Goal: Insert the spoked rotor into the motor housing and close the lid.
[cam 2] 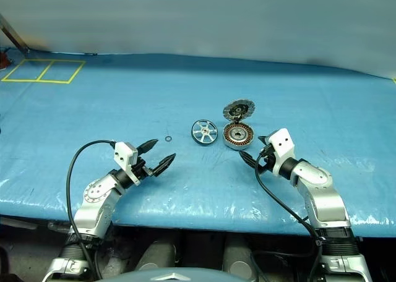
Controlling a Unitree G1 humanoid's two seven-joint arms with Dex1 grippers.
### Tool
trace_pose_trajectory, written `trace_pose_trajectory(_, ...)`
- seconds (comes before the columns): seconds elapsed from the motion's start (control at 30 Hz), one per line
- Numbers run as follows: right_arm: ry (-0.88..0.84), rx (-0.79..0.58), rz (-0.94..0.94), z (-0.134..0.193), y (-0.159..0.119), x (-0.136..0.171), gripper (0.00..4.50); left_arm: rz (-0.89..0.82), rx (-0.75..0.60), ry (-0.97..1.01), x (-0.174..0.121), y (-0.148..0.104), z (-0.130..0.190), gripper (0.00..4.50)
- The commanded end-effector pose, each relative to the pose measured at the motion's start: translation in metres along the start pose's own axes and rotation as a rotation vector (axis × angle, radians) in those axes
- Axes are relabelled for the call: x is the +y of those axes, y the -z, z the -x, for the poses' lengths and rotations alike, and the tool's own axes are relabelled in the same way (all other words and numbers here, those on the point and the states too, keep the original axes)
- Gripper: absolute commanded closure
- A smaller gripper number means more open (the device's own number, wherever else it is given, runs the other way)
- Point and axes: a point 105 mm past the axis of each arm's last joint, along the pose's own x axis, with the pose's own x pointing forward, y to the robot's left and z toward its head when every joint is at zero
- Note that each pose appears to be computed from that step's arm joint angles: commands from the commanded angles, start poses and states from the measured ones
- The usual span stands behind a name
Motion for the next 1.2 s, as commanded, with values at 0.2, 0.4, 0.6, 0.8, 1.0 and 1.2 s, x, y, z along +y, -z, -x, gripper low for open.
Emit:
trace_pose_trajectory(0.2,-0.025,-0.035,0.050,-0.001,-0.015,0.002,0.02,-0.023,-0.055,0.004,-0.001,-0.015,-0.007,0.00)
trace_pose_trajectory(0.4,-0.046,0.005,0.122,-0.003,-0.015,0.002,0.02,-0.027,-0.063,-0.011,-0.001,-0.015,-0.010,0.00)
trace_pose_trajectory(0.6,-0.167,0.214,0.520,-0.008,-0.021,-0.003,0.02,-0.021,-0.057,-0.016,-0.003,-0.012,-0.012,0.00)
trace_pose_trajectory(0.8,-0.319,0.312,0.717,-0.026,-0.037,-0.004,0.02,-0.015,-0.052,-0.018,-0.005,-0.009,-0.014,0.00)
trace_pose_trajectory(1.0,-0.401,0.376,0.801,-0.045,-0.045,-0.008,0.02,-0.013,-0.049,-0.044,-0.004,-0.007,-0.010,0.00)
trace_pose_trajectory(1.2,-0.457,0.415,0.812,-0.054,-0.039,-0.008,0.02,-0.016,-0.043,-0.072,-0.002,-0.005,-0.004,0.00)
